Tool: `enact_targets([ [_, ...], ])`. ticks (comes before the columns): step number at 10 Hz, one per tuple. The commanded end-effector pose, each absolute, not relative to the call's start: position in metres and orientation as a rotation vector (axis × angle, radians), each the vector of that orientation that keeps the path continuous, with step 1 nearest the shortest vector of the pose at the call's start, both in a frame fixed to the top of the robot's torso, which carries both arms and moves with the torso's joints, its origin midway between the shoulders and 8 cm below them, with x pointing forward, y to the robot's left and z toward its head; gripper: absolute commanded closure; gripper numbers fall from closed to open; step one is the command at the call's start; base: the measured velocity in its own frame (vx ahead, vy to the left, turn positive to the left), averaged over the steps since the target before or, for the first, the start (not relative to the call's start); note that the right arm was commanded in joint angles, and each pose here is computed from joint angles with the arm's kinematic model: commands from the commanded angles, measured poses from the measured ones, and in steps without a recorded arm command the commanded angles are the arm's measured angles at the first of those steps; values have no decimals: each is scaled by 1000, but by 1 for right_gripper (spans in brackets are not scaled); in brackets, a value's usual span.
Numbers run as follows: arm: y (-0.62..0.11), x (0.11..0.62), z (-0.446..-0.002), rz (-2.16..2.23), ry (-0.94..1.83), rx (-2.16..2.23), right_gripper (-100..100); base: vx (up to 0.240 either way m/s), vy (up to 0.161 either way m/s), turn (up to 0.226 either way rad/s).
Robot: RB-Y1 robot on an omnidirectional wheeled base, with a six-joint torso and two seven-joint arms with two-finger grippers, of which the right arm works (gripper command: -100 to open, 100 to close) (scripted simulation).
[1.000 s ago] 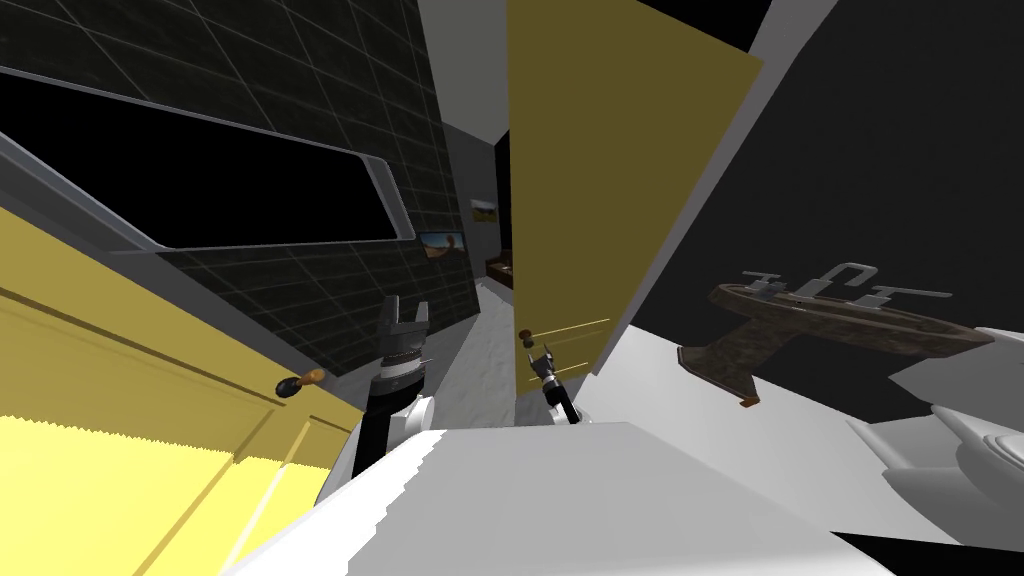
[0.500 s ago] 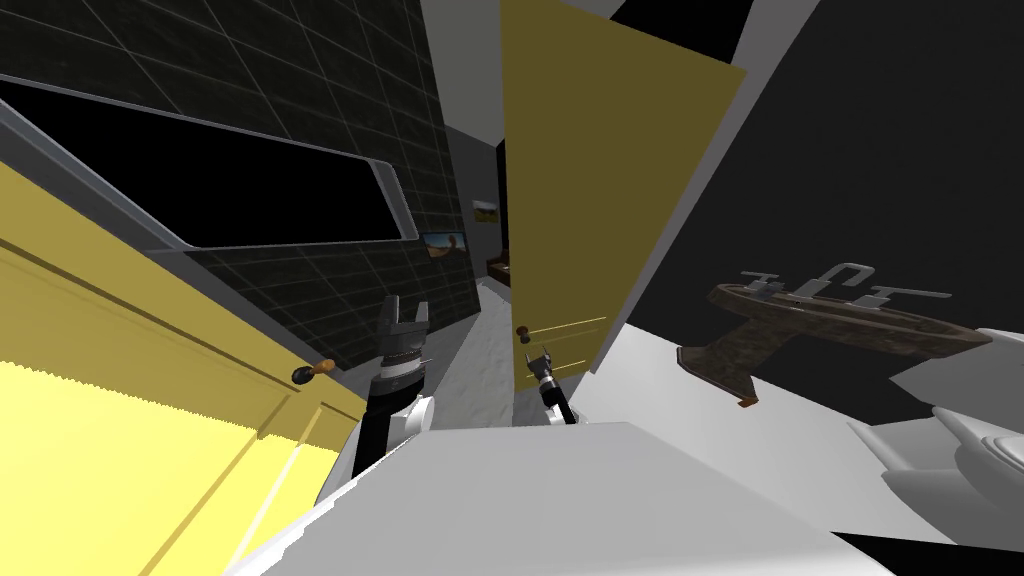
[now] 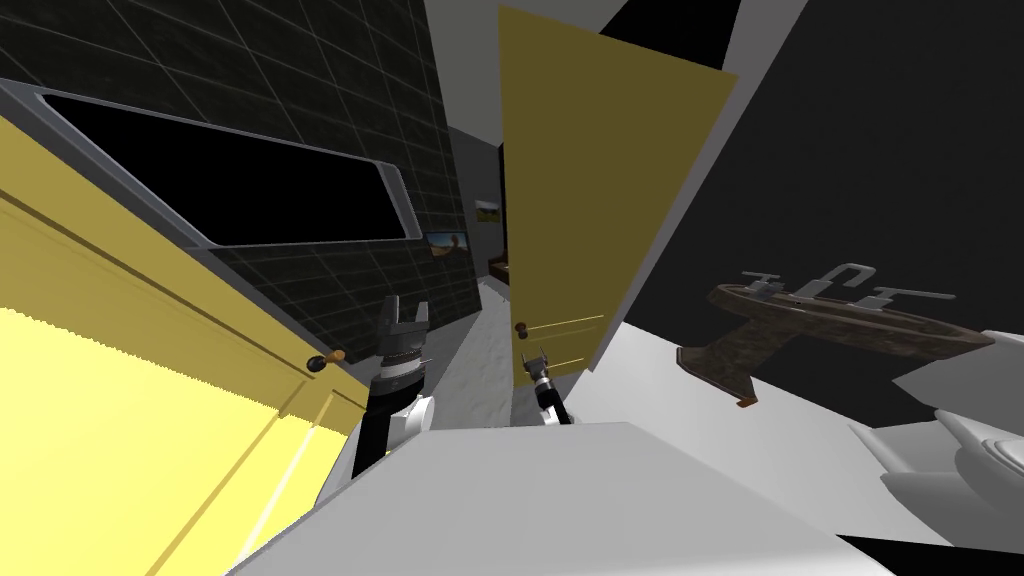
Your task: Push the door open
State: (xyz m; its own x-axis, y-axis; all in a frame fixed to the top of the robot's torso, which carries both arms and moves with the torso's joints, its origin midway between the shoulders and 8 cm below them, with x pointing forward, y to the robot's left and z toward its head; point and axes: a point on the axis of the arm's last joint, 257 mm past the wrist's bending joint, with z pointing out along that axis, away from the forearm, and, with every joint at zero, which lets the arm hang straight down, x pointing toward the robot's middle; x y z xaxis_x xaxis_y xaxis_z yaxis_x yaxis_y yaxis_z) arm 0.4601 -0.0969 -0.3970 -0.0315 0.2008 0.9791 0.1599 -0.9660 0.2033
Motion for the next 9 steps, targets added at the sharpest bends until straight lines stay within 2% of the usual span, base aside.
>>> enact_targets([
  [1,-89,459,-395,2239,318,2218,-100,-82,-51,39],
  [5,-80,457,-393,2276,233,2267,-100,-47,-31,19],
  [9,-116,461,-398,2239,268,2231,-100,159,27,21],
])
